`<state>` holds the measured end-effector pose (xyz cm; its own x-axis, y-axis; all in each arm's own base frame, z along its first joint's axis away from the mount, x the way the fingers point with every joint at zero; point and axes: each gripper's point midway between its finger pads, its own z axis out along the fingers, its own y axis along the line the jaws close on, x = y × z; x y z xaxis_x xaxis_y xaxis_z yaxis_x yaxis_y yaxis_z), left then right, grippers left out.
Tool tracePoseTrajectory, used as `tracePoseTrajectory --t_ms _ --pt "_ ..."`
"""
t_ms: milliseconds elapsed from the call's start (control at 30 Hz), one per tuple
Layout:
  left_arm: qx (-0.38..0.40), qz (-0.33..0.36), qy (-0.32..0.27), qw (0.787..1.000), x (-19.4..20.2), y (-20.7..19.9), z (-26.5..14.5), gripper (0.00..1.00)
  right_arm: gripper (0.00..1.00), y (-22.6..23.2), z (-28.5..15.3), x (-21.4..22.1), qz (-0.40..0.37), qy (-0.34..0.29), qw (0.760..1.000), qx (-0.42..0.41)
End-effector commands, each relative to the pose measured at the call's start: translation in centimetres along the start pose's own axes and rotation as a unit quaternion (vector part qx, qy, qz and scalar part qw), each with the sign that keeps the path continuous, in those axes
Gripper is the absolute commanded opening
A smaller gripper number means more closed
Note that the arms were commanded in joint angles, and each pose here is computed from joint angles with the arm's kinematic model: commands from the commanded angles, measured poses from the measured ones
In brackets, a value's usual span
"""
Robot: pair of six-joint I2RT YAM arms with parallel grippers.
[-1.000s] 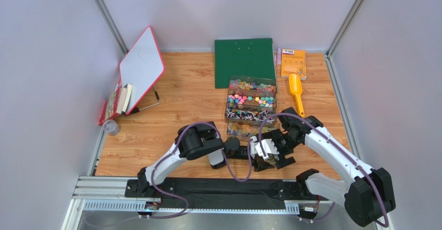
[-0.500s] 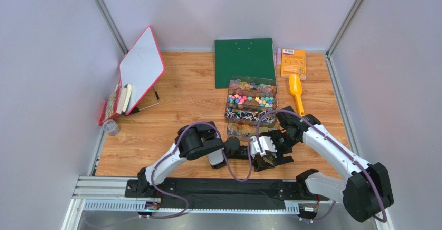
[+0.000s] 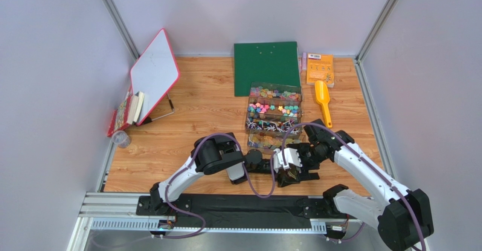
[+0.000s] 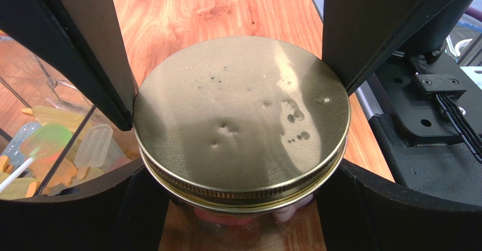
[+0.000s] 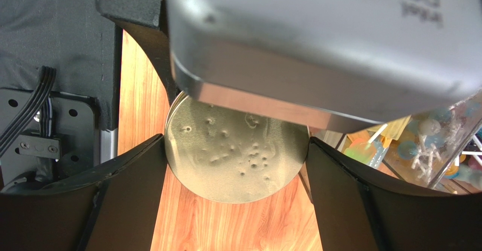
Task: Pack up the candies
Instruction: Screw the bottle lid onto the packing bottle.
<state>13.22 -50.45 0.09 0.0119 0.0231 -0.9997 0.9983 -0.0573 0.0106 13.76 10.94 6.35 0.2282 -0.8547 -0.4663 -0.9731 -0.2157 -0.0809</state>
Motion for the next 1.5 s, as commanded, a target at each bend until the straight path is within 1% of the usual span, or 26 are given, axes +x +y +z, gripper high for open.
tracePoseTrajectory --t_ms 0,167,300,333,400,433,467,500,533,600,633,700,733,900,967,1000,1133,1267,1367,1400,1467 --pt "-0.08 -0.067 0.325 0.94 19.1 0.3 -11.0 0.0 0.74 3.4 0.5 1.7 0.063 0.034 0.996 -0.051" --pt "-0.077 -0.066 0.326 0.94 19.0 0.3 -11.0 0.0 0.74 3.5 0.5 1.9 0.077 0.041 0.995 -0.057" --pt "-0.074 -0.067 0.332 0.938 19.1 0.2 -11.1 0.0 0.76 3.4 0.6 2.1 0.071 0.043 0.995 -0.052" --pt "-0.074 -0.066 0.33 0.939 18.9 0.3 -10.8 0.04 0.76 3.3 0.6 2.2 0.065 0.043 0.996 -0.047" --pt "-0.068 -0.074 0.339 0.936 19.0 0.1 -10.9 0.27 0.8 3.0 0.5 2.3 0.061 0.048 0.996 -0.043" --pt "-0.061 -0.076 0.336 0.937 18.8 -0.1 -10.6 0.46 0.82 2.6 0.4 2.2 0.056 0.048 0.997 -0.037" --pt "-0.059 -0.08 0.335 0.937 18.7 -0.2 -10.5 0.51 0.87 2.3 0.4 2.2 0.053 0.049 0.997 -0.032" --pt "-0.05 -0.082 0.333 0.938 18.5 -0.5 -10.4 0.54 0.89 2.1 0.3 2.2 0.05 0.05 0.997 -0.029" --pt "-0.049 -0.083 0.334 0.938 18.5 -0.6 -10.5 0.62 0.92 1.6 0.1 2.0 0.042 0.048 0.998 -0.021" --pt "-0.045 -0.08 0.333 0.939 18.3 -0.7 -10.5 0.67 1.0 1.1 -0.1 1.8 0.034 0.046 0.998 -0.011" --pt "-0.044 -0.079 0.334 0.938 18.3 -0.8 -10.7 0.74 1.0 0.9 -0.2 1.7 0.031 0.044 0.998 -0.008" --pt "-0.034 -0.077 0.328 0.941 17.7 -1.0 -10.5 0.83 1.0 0.6 -0.5 1.4 0.018 0.041 0.999 -0.003" --pt "-0.03 -0.078 0.33 0.94 17.7 -1.3 -10.9 0.99 1.0 0.5 -0.6 1.3 0.016 0.04 0.999 0.001" --pt "-0.025 -0.08 0.316 0.945 15.3 -1.8 -11.0 1.0 1.0 0.1 -1.0 1.9 0.02 0.057 0.998 0.016" --pt "-0.027 -0.092 0.32 0.943 14.6 -2.0 -11.3 1.0 1.0 0.2 -1.1 2.4 0.025 0.066 0.997 0.021" --pt "-0.022 -0.095 0.315 0.944 13.7 -2.2 -11.1 1.0 1.0 0.3 -1.1 2.7 0.028 0.071 0.997 0.022" --pt "-0.001 -0.104 0.315 0.943 12.6 -3.4 -11.8 1.0 1.0 0.0 -1.5 2.9 0.037 0.067 0.996 0.044" --pt "0.019 -0.09 0.318 0.944 11.8 -4.2 -12.7 1.0 1.0 0.0 -1.9 3.7 0.055 0.08 0.994 0.057" --pt "0.035 -0.072 0.308 0.948 9.8 -4.8 -13.3 1.0 1.0 -0.4 -3.0 4.7 0.08 0.096 0.989 0.085" --pt "0.036 -0.061 0.291 0.954 7.9 -4.9 -13.3 1.0 1.0 -0.5 -3.5 4.9 0.087 0.096 0.987 0.091" --pt "0.042 -0.048 0.284 0.957 6.1 -5.0 -13.7 1.0 1.0 -1.5 -5.4 4.9 0.106 0.09 0.981 0.133"
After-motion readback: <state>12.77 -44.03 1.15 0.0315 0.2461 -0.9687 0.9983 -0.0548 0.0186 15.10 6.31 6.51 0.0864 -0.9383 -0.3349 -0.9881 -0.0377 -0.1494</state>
